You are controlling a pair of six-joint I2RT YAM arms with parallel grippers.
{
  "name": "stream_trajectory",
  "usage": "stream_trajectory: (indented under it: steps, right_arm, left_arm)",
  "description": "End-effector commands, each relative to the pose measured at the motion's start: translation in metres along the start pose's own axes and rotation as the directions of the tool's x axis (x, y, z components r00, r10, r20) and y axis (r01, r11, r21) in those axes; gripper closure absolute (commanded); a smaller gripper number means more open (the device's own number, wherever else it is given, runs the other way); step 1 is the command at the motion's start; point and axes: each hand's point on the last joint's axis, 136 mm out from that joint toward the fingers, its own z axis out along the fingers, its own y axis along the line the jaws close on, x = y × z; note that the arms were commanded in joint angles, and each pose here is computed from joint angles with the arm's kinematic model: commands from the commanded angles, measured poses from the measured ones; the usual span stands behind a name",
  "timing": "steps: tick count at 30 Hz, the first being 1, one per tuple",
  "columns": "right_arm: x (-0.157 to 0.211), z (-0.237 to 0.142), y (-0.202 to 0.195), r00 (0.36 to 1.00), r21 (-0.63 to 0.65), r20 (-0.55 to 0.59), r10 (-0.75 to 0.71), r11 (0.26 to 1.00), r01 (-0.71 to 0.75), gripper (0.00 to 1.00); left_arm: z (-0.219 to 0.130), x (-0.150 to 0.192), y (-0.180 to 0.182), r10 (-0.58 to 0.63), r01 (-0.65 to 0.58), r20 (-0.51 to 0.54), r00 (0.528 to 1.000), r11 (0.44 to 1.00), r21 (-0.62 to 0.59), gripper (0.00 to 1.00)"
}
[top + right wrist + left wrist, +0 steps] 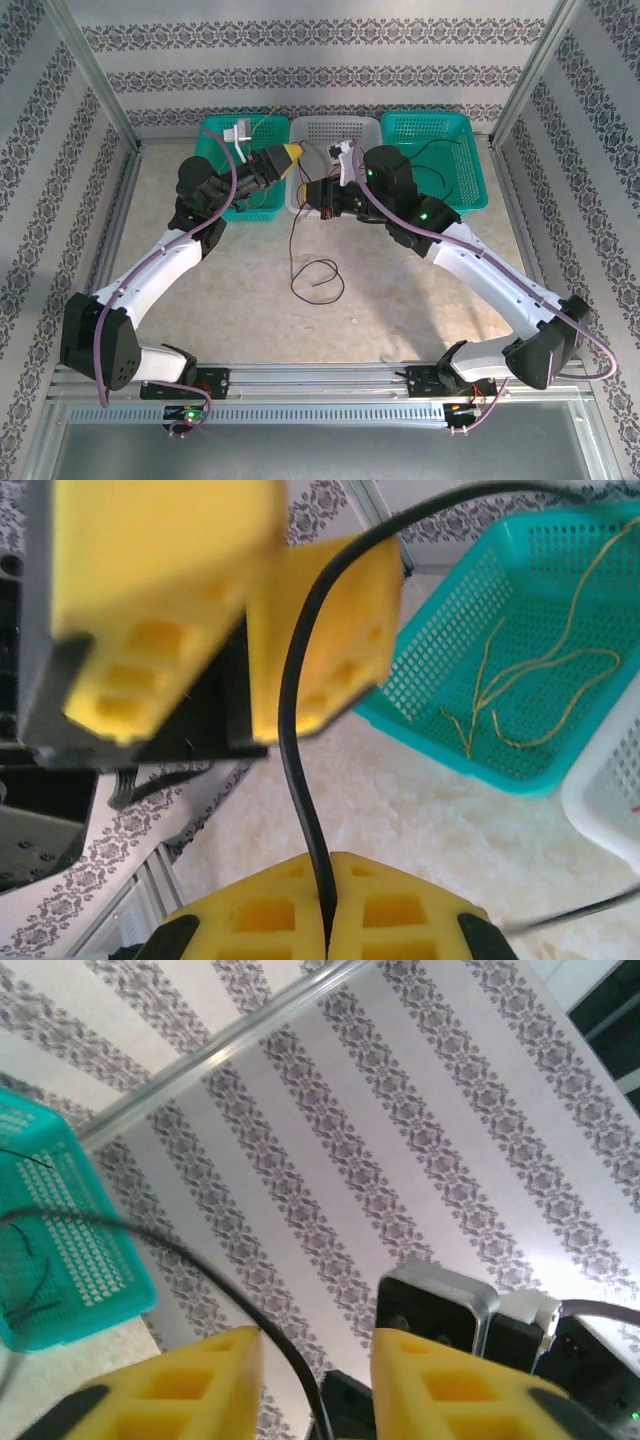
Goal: Untangle the cables
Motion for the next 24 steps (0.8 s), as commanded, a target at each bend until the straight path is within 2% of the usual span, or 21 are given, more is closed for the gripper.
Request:
stream_trajectory:
  steps: [1, 7, 8, 9, 10, 14, 21, 24]
  right_arm:
    - [0.005, -0.013, -0.001, 0.999, 0.020, -0.008, 0.040, 0.999, -0.039, 1.00]
    - [0.003, -0.045, -0.021, 0.998, 0.130, 0.011, 0.065, 0.989, -0.066, 1.00]
    - [0.001, -0.053, -0.029, 0.997, 0.160, 0.020, 0.077, 0.984, -0.079, 1.00]
    - [-0.002, -0.060, -0.036, 0.996, 0.188, 0.028, 0.089, 0.978, -0.093, 1.00]
    - [-0.005, -0.068, -0.045, 0.994, 0.220, 0.039, 0.099, 0.970, -0.105, 1.00]
    - [-0.019, -0.095, -0.069, 0.989, 0.302, 0.089, 0.117, 0.943, -0.139, 1.00]
    - [-0.044, -0.132, -0.104, 0.977, 0.420, 0.162, 0.142, 0.886, -0.199, 1.00]
    - [-0.055, -0.150, -0.126, 0.964, 0.470, 0.203, 0.171, 0.847, -0.249, 1.00]
  left_arm:
    - [-0.011, -0.016, -0.013, 0.084, -0.084, 0.076, 0.994, 0.996, -0.002, 0.47]
    - [-0.024, -0.011, 0.002, 0.166, -0.156, 0.048, 0.985, 0.973, -0.169, 0.28]
    - [-0.029, -0.011, 0.005, 0.184, -0.171, 0.047, 0.982, 0.965, -0.201, 0.23]
    - [-0.033, -0.011, 0.009, 0.196, -0.180, 0.046, 0.980, 0.956, -0.233, 0.07]
    - [-0.037, -0.010, 0.012, 0.206, -0.187, 0.047, 0.977, 0.947, -0.261, 0.05]
    - [-0.047, -0.006, 0.021, 0.223, -0.200, 0.035, 0.974, 0.925, -0.322, 0.06]
    - [-0.056, 0.011, 0.058, 0.156, -0.162, -0.051, 0.986, 0.872, -0.462, 0.17]
    - [-0.055, 0.019, 0.066, 0.125, -0.156, -0.095, 0.988, 0.868, -0.471, 0.22]
